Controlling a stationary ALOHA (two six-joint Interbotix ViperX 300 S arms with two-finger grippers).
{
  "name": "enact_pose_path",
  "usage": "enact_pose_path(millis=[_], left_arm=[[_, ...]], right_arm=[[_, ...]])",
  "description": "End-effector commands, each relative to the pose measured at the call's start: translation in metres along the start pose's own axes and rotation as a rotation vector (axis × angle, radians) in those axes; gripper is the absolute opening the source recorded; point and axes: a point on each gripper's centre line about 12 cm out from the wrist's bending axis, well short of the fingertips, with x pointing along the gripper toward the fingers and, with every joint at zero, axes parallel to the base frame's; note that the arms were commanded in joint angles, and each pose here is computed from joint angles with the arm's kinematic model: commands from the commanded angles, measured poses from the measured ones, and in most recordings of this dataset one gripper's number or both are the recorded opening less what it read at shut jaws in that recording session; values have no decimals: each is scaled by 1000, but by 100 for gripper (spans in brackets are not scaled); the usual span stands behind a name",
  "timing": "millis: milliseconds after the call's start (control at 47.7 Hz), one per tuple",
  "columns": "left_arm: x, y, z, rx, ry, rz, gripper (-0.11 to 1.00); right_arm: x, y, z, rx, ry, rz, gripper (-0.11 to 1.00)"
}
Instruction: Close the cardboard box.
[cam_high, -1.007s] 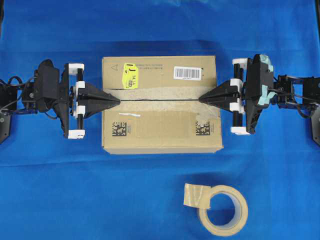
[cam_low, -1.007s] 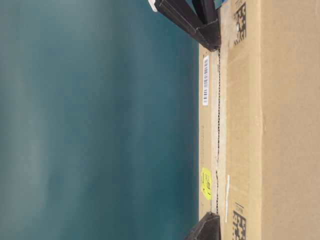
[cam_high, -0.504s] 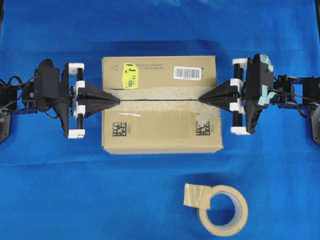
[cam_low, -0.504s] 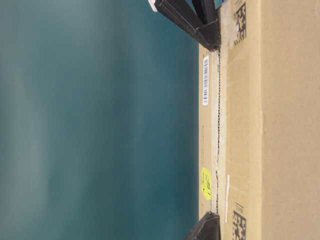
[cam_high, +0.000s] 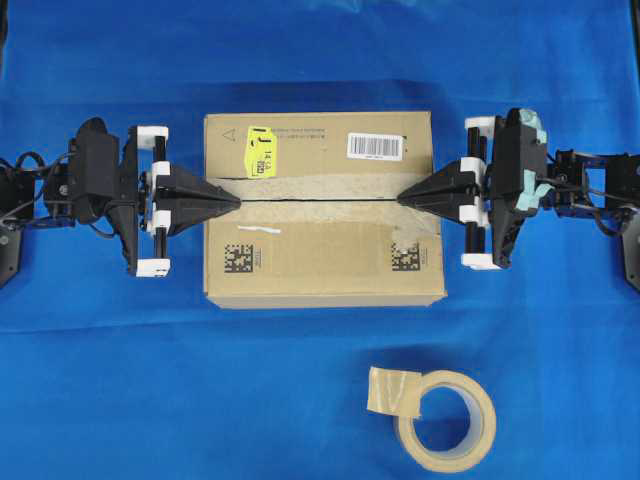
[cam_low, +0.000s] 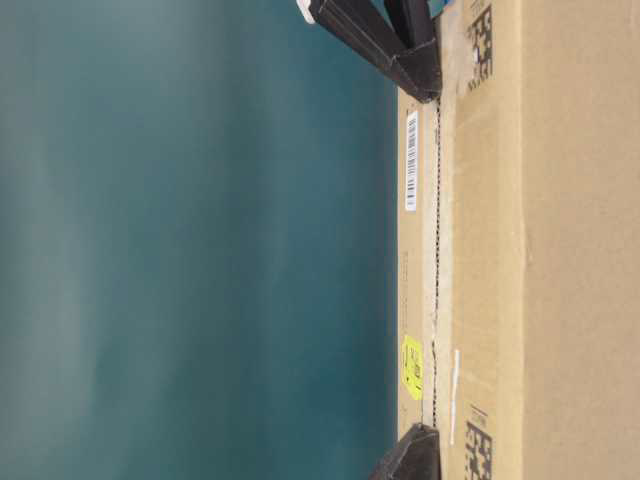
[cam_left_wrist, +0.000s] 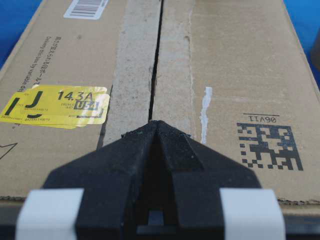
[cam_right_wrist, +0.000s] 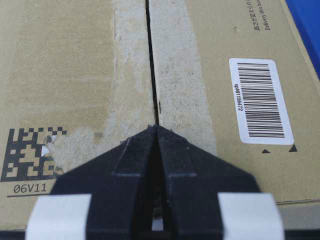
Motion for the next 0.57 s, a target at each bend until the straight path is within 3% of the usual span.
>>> enact_pose_path(millis=[0,546], left_arm=[[2,0,6,-2,-23,3,0],[4,0,8,-2,-31,2,0]], right_arm=[[0,-1,5,7,-16,-3,1],[0,-1,5,6,-14,-5,1]])
